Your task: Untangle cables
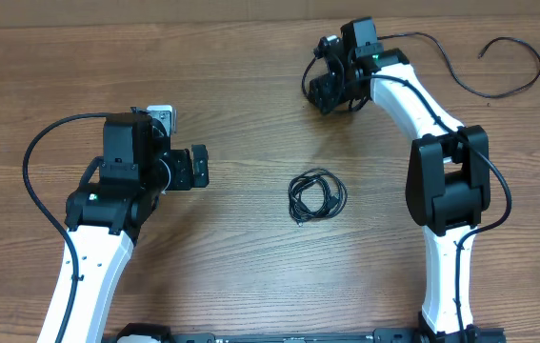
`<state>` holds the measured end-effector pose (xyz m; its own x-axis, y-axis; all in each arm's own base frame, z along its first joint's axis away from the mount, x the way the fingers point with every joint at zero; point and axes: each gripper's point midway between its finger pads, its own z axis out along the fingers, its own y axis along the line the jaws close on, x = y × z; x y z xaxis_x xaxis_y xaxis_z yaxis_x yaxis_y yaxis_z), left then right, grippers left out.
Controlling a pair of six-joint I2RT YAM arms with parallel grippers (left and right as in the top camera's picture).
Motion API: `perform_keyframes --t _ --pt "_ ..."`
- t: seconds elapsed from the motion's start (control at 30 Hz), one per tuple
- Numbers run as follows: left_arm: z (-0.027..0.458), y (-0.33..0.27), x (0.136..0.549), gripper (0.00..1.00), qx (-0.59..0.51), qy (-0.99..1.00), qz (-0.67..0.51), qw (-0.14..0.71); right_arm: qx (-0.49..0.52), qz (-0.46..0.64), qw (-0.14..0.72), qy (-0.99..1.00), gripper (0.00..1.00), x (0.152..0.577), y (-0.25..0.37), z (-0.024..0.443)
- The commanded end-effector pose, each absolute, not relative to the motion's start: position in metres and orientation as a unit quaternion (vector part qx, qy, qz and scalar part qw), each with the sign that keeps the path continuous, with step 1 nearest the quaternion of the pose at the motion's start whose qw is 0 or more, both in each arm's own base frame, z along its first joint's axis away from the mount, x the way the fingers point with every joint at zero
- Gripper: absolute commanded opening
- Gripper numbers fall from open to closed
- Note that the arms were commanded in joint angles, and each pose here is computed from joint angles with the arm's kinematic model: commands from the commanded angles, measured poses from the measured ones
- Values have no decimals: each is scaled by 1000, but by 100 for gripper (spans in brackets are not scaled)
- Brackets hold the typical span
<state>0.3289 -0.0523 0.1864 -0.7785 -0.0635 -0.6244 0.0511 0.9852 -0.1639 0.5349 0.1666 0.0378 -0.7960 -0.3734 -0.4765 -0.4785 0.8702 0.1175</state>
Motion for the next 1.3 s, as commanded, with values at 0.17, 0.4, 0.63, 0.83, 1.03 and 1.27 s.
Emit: perform_keyframes --t 0.17,0.4,0.63,0.83,1.03,1.27 --pt "192 -53 333 99 -5 937 -84 339 -249 112 200 941 53 522 175 7" --pt "192 -53 333 100 -5 937 -84 339 -265 110 189 939 40 517 177 -2" --pt "192 -53 333 100 -5 937 -84 339 -266 96 184 942 19 517 172 -8" --pt "192 -53 333 99 -5 937 -84 339 -235 38 190 953 4 528 149 -9" --pt "192 -53 333 100 -5 937 -84 339 -123 -102 242 957 4 570 75 31" --pt "192 -53 333 100 -5 937 -84 339 -55 -134 299 943 4 605 9 103"
